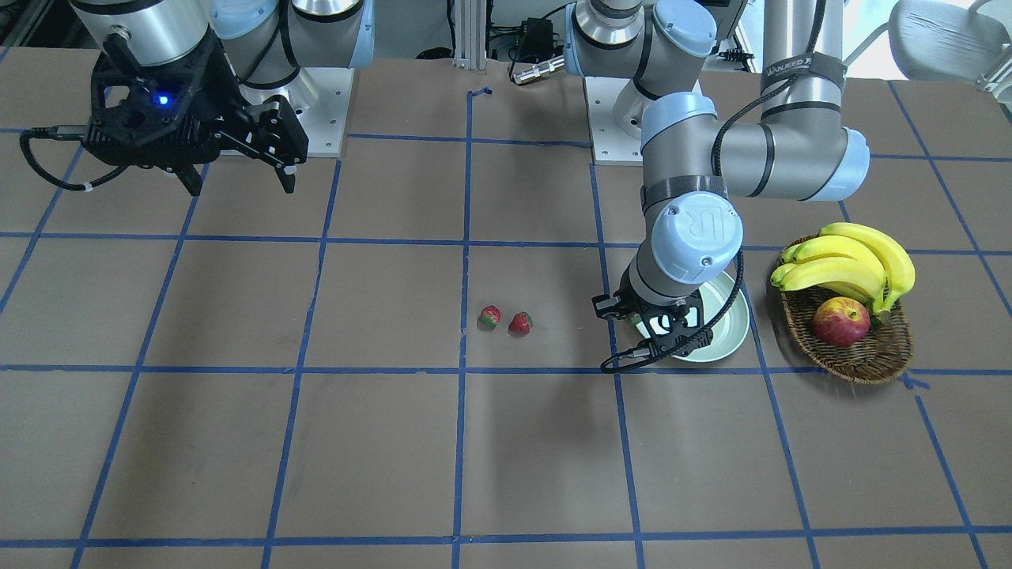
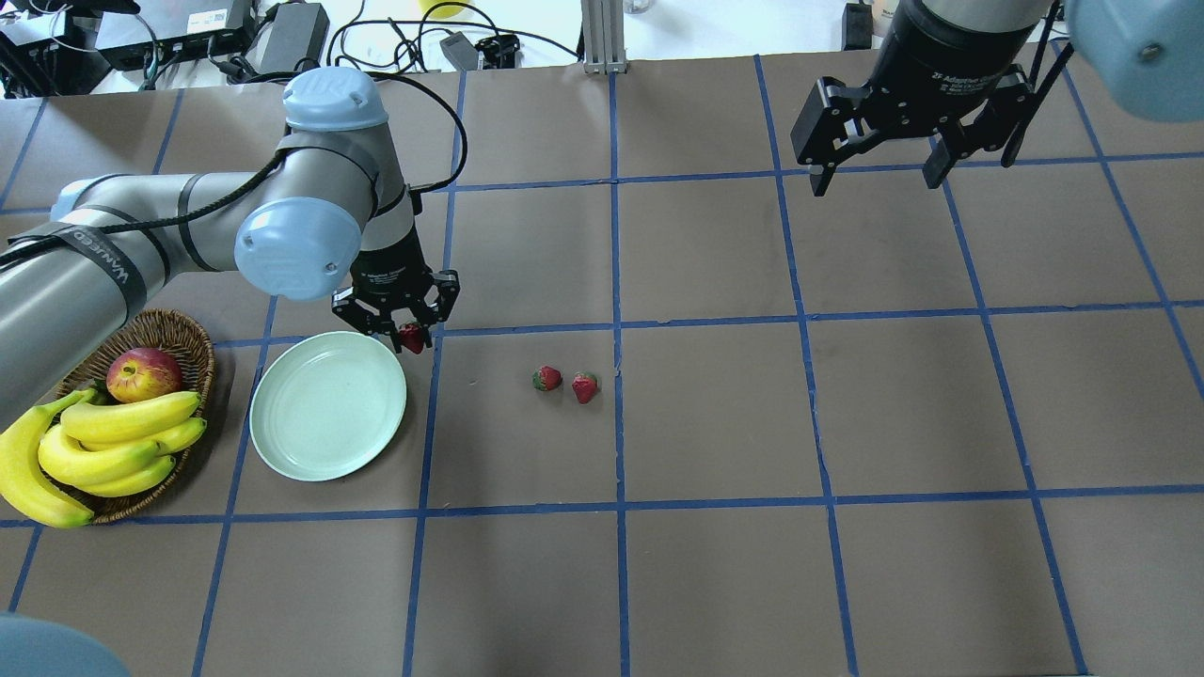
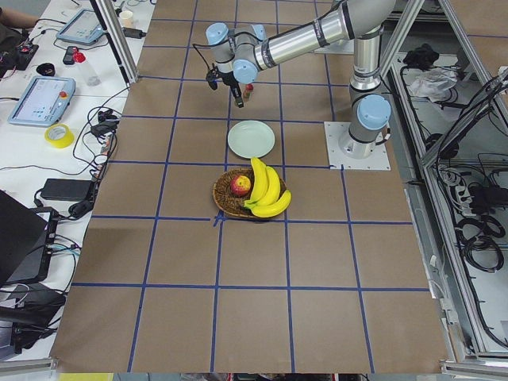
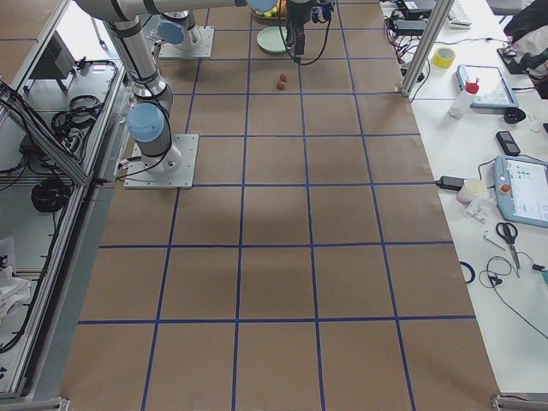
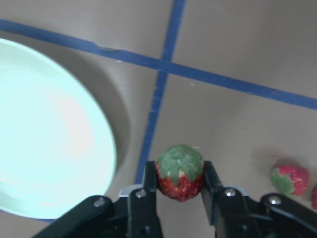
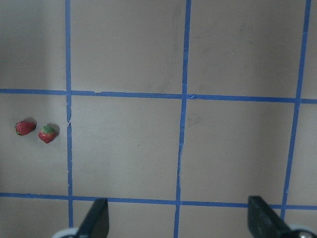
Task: Collect all strawberries into plate
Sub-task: 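Carry the strawberry over the plate and open the left gripper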
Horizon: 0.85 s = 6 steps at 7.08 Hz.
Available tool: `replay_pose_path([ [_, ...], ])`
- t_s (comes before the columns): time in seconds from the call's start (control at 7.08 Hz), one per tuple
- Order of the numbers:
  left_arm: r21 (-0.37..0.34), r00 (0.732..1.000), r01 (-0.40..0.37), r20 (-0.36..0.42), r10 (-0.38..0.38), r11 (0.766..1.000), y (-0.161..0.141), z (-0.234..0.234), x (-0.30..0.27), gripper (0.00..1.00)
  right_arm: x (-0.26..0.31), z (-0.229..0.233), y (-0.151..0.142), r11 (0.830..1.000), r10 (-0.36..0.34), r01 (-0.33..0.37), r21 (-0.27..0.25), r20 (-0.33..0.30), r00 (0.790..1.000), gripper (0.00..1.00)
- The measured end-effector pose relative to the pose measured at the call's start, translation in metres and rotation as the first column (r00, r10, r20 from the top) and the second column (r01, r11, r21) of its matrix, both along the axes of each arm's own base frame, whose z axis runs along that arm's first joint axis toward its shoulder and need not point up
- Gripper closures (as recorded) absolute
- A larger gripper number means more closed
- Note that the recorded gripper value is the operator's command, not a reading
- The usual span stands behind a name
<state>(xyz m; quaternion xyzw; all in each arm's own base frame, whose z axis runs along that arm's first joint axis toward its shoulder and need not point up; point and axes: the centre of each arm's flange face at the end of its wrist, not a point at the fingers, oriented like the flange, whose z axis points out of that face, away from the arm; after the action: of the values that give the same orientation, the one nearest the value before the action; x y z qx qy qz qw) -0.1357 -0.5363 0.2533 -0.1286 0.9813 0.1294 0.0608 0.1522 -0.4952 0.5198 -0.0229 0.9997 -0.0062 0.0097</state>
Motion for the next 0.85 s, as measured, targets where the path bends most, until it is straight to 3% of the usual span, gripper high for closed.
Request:
replay_pose_path([
  [0.28, 0.053, 0.998, 0.008, 0.067, -0.012, 0.999, 0.015, -0.031, 0.028, 1.0, 0.0, 0.0, 0.0, 1.0, 0.0, 0.0, 0.0, -0.002, 1.0, 0.0],
  [0.57, 0.056, 0.995, 0.059, 0.08, -0.064, 0.997, 0.014, -0.051, 0.061, 1.0, -0.001, 0.0, 0.0, 1.0, 0.0, 0.0, 0.0, -0.004, 1.0, 0.0],
  [0.71, 0.071, 0.995, 0.072, 0.067, -0.077, 0.995, 0.016, -0.057, 0.078, 0.41, -0.001, 0.0, 0.0, 1.0, 0.0, 0.0, 0.001, -0.005, 1.0, 0.0],
  [0.85, 0.082, 0.995, 0.075, 0.057, -0.08, 0.994, 0.019, -0.061, 0.088, 0.0, -0.001, 0.0, 0.0, 1.0, 0.0, 0.0, 0.0, -0.005, 1.0, 0.0],
])
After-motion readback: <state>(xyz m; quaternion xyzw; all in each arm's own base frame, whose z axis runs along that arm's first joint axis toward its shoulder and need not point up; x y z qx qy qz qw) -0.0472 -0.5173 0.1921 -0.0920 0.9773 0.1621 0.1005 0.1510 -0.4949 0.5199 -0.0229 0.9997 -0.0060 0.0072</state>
